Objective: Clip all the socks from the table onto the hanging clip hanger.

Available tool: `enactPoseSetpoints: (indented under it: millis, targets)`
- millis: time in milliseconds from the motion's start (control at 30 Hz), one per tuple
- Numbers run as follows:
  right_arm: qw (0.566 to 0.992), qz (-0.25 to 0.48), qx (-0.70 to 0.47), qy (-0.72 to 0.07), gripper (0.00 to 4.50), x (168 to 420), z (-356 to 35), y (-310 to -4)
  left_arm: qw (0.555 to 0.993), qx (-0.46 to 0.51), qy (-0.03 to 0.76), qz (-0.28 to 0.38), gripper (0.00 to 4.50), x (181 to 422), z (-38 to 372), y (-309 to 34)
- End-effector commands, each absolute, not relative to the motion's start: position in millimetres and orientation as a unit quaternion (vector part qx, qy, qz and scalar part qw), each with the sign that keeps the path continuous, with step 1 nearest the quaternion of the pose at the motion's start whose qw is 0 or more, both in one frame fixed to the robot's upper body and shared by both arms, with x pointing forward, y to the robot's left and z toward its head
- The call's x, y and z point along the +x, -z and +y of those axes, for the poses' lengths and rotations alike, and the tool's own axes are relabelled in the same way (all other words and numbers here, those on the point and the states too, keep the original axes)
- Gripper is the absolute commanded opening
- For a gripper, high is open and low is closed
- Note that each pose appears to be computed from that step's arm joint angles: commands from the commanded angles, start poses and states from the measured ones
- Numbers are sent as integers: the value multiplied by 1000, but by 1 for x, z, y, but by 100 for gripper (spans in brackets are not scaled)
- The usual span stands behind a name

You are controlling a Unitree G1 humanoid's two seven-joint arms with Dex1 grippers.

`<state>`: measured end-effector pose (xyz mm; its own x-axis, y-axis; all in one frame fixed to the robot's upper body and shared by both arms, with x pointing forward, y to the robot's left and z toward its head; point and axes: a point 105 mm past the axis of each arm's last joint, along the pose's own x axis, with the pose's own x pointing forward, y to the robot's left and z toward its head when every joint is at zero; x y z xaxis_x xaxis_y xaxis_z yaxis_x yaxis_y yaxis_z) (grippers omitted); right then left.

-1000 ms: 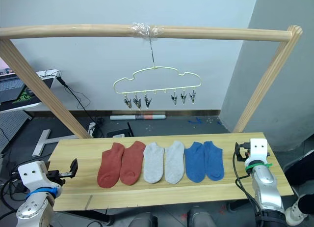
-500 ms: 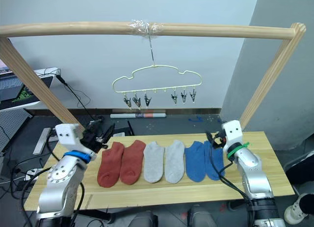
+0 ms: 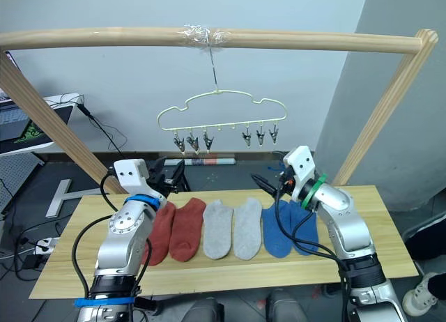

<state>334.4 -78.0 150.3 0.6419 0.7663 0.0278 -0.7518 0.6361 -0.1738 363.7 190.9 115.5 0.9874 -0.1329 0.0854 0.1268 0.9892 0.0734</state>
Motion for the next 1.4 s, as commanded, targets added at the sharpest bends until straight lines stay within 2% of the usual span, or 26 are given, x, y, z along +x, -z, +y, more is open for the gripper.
enactPoseSetpoints:
  millis: [33,433,700,1367,1400]
  targets:
    - [892,-75,-67,-440,450,333,-67,-167,994,46,54,-87,261,372,189,-136]
    - [850,-73,-42,-519,450,315,-40,-181,992,42,38,-109,261,390,184,-146]
    - [848,-78,-38,-522,450,316,-36,-193,990,46,36,-129,261,398,183,-157]
    - [844,-79,-36,-530,450,313,-37,-202,987,55,25,-146,261,396,180,-165]
    - [844,-79,-36,-530,450,313,-37,-202,987,55,25,-146,225,396,179,-165]
